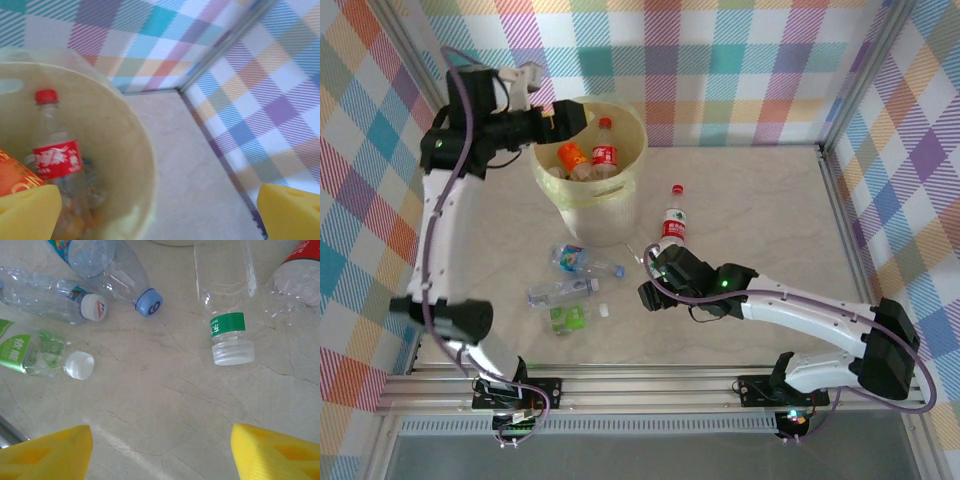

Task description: Put the plastic bottles in the bin

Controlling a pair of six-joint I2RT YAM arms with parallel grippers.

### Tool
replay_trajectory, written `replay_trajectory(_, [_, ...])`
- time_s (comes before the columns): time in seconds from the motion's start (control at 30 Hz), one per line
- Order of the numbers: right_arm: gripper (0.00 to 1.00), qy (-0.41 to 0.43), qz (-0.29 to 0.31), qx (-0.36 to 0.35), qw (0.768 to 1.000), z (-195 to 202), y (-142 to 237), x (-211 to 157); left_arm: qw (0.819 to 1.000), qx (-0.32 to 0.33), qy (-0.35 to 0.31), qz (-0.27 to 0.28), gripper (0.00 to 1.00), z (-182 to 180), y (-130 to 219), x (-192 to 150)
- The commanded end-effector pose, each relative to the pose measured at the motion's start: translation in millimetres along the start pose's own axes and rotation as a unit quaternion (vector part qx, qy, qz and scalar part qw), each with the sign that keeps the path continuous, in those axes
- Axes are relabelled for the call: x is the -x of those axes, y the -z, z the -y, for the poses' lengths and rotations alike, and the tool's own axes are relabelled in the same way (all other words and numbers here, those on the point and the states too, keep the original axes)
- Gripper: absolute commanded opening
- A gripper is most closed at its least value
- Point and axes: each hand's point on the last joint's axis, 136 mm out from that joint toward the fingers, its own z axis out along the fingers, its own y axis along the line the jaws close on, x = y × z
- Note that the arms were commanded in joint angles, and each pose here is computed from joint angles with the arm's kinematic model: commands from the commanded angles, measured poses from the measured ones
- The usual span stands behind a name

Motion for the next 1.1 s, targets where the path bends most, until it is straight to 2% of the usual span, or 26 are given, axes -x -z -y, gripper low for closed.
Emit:
replay_trajectory(0.0, [0.72, 0.007, 0.010, 0.011, 1.000, -4, -3, 10, 0.999, -0.045, -0.008, 0.003, 1.00, 26, 17, -19])
replay_trajectory(0.13, [0.70, 0.004, -0.001, 0.009, 1.000, 1, -14, 8, 0.997, -0.079, 0.002, 0.011, 1.00, 46, 39, -54])
replay_trajectory(0.27, [0.67, 0.000, -0.006, 0.006, 1.000, 5, -23, 6, 0.995, -0.099, 0.012, -0.008, 1.00, 56, 50, -100])
replay_trajectory(0.43, [0.64, -0.009, -0.011, 0.004, 1.000, 13, -37, 4, 0.992, -0.123, 0.019, -0.032, 1.00, 59, 59, -157])
replay_trajectory(0.53, [0.61, -0.009, -0.017, 0.008, 1.000, 14, -47, 3, 0.992, -0.119, 0.026, -0.035, 1.00, 52, 62, -179])
replay_trajectory(0.83, [0.57, 0.039, -0.046, -0.002, 0.998, 21, -65, 2, 0.990, -0.121, 0.041, -0.056, 1.00, 38, 65, -228])
replay_trajectory(1.07, [0.56, 0.066, -0.073, -0.029, 0.995, 32, -82, 4, 0.989, -0.121, 0.041, -0.068, 1.00, 35, 68, -244])
